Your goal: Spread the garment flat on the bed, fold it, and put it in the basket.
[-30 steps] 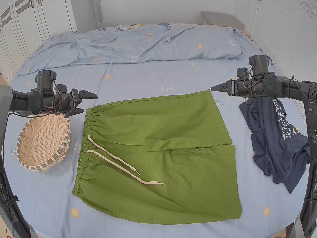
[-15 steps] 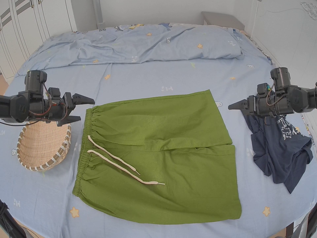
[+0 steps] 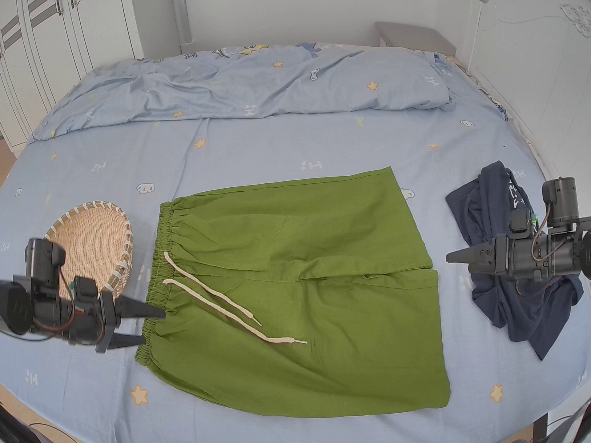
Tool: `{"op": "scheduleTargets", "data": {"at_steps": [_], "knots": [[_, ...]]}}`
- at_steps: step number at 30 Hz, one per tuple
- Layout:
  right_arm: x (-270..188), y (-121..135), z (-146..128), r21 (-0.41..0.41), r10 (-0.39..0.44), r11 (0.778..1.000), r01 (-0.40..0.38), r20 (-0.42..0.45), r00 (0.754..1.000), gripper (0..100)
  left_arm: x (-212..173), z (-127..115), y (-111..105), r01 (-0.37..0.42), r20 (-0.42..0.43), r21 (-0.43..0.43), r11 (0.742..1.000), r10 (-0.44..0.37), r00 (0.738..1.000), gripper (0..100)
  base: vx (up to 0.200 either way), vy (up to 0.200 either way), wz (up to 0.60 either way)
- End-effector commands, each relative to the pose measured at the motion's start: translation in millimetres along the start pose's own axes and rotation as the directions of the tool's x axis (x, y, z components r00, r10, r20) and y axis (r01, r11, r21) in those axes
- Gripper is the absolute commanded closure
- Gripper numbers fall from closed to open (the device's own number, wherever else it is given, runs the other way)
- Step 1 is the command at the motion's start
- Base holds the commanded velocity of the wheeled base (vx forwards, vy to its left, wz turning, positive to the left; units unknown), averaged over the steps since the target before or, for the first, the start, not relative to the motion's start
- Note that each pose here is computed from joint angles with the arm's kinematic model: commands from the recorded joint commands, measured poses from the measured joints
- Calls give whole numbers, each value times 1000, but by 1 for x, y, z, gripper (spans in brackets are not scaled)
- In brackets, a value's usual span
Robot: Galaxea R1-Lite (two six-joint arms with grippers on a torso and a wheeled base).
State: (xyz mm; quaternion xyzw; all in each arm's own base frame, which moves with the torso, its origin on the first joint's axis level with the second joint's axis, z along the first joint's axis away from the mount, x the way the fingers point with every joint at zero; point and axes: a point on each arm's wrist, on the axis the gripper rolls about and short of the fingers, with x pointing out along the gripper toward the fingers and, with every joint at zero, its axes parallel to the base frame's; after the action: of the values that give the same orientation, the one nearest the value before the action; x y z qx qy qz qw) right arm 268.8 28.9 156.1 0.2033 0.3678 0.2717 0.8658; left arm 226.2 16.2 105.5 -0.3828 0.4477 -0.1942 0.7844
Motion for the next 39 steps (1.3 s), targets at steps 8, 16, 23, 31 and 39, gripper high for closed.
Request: {"op": "scheduleTargets", "data": {"at_steps": [8,16,23,31,39], "knots": [[-21,21,-40,-18,75,997,-75,-13,997,0,-18,-68,56,16,-24,82,996,-14,1000,0,0,0,0],[-21,21,-39,-22,75,997,-75,-6,997,0,-4,-54,69,17,-63,84,996,-11,998,0,0,0,0],[-20,20,-39,-27,77,997,-77,2,997,0,7,-38,76,21,-69,93,995,-15,998,0,0,0,0],[-20,20,-39,-27,79,997,-79,1,997,0,17,-22,77,35,-72,120,992,-27,997,0,0,0,0],[-20,20,-41,-26,78,997,-78,-1,997,0,23,-20,68,56,-87,165,985,-42,995,0,0,0,0]]}}
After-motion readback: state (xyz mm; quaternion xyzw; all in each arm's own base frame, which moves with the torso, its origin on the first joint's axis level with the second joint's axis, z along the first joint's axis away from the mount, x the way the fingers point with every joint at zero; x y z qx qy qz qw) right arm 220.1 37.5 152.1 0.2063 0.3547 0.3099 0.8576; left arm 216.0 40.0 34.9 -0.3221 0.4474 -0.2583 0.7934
